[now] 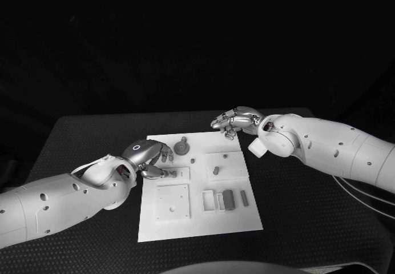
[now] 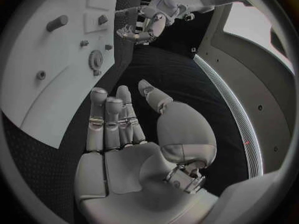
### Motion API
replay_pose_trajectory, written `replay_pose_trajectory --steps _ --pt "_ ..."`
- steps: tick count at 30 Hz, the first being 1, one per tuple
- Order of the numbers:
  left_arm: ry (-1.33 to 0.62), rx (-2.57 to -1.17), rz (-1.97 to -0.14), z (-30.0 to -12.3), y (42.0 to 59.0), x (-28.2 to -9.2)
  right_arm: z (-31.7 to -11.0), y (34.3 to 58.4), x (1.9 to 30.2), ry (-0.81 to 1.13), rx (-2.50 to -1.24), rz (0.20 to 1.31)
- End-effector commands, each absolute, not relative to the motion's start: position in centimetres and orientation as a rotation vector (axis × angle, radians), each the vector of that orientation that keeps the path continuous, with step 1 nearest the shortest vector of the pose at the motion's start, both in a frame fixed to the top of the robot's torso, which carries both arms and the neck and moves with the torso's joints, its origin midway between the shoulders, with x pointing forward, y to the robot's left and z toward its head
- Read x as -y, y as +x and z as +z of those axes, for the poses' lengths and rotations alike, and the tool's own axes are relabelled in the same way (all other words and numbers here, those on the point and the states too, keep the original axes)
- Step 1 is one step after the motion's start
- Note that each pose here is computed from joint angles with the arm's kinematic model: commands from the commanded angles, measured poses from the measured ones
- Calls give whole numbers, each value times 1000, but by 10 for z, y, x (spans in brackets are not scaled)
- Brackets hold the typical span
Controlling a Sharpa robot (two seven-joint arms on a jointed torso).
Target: Assemble the parts on the task board
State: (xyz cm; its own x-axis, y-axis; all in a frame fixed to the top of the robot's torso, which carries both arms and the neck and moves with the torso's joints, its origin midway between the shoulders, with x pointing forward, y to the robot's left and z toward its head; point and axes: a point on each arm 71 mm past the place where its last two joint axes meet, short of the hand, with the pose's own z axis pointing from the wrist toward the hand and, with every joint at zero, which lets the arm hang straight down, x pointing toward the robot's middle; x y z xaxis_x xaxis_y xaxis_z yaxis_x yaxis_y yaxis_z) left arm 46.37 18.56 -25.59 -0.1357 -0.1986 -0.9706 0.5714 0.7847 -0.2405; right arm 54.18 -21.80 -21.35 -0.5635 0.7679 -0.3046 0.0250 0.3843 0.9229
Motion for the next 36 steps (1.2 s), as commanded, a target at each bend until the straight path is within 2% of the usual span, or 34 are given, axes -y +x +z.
replay_pose_trajectory --steps 1,22,36 --pt "291 -1511 -673 -257 460 -183 -214 542 218 677 -1884 1247" --pt "332 -1553 -716 -280 448 -173 -214 542 219 678 -1883 1246" --pt "326 -1560 -691 -283 454 -175 -214 542 219 678 -1884 1246"
